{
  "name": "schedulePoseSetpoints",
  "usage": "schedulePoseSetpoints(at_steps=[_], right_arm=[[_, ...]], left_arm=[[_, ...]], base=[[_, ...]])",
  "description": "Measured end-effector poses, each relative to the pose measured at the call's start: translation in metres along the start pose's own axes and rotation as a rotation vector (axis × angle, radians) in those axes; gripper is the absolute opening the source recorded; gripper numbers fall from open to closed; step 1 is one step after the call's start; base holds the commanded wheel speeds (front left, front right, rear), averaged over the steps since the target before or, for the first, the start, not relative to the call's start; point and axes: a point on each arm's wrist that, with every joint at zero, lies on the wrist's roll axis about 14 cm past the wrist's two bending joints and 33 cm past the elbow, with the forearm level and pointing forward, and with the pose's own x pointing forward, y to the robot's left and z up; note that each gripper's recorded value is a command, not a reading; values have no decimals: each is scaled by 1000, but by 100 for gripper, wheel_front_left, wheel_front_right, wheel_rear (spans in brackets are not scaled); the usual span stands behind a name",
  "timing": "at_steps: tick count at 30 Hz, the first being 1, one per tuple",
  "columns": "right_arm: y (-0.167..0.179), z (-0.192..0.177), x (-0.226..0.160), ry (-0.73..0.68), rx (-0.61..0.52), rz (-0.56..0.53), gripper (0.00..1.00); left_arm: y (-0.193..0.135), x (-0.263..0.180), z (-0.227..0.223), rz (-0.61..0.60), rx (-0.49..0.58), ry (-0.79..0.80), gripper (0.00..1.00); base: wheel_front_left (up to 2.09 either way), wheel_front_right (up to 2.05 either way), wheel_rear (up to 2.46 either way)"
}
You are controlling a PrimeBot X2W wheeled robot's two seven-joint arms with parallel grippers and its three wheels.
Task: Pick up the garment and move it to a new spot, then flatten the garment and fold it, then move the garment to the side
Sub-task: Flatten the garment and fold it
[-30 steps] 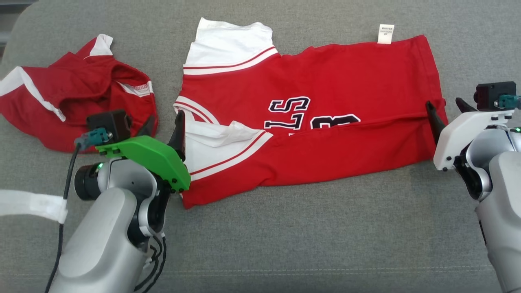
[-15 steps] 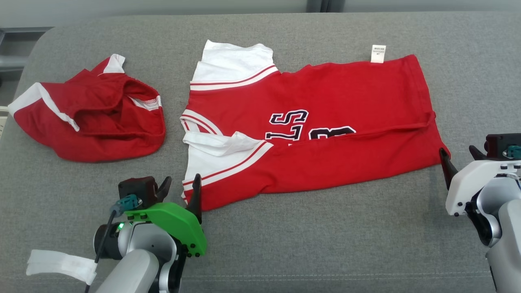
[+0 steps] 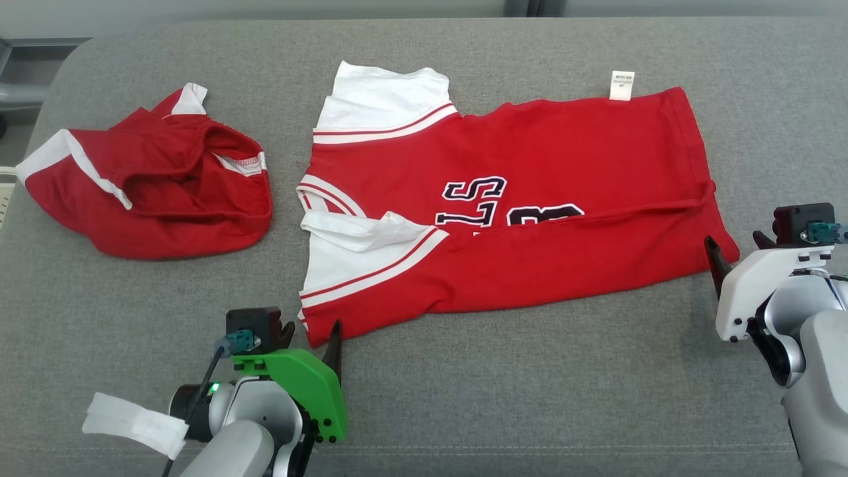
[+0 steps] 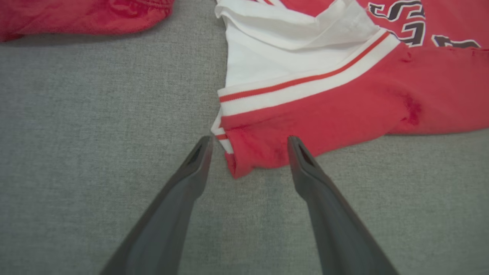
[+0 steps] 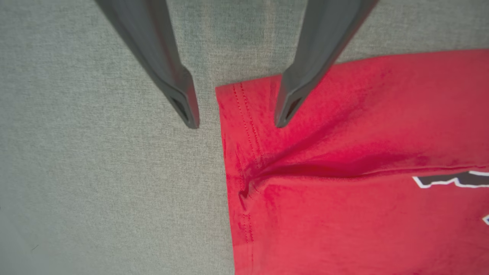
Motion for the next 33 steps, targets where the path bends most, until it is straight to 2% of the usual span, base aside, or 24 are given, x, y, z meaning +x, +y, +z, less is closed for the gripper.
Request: schedulePoseSetpoints(at_steps=[21,22,23,25,27,28,29,30,31,32,33], right_arm=[[6,-20,24,110,-25,22,100],[7,-20,24,111,-29,25,100],[7,-20,25,111,-31,28,93],[8,-20,25,113,-32,31,96],[6,-20,25,113,-39,27,95],[4,-20,25,114,-42,24,88],[3,-21,24,117,-43,23,74],[3,-21,24,121,-45,23,64],[3,-21,24,121,-47,25,49],[4,-21,24,123,-49,27,44],[4,-22,23,127,-49,28,41]], left_arm=[[4,22,-28,5,17,108,100],[4,22,-28,3,18,109,100],[4,23,-27,1,18,109,100],[3,24,-27,-2,17,109,100],[2,24,-27,-4,18,110,100],[2,25,-27,-6,20,110,98],[1,25,-28,-8,20,113,93],[1,25,-28,-9,19,115,89],[0,25,-28,-11,19,117,77],[0,25,-28,-12,19,117,67],[-1,26,-28,-12,18,119,49]], base=[[0,0,0],[0,0,0],[0,0,0],[0,0,0],[0,0,0],[0,0,0],[0,0,0],[0,0,0],[0,0,0],[0,0,0],[0,0,0]])
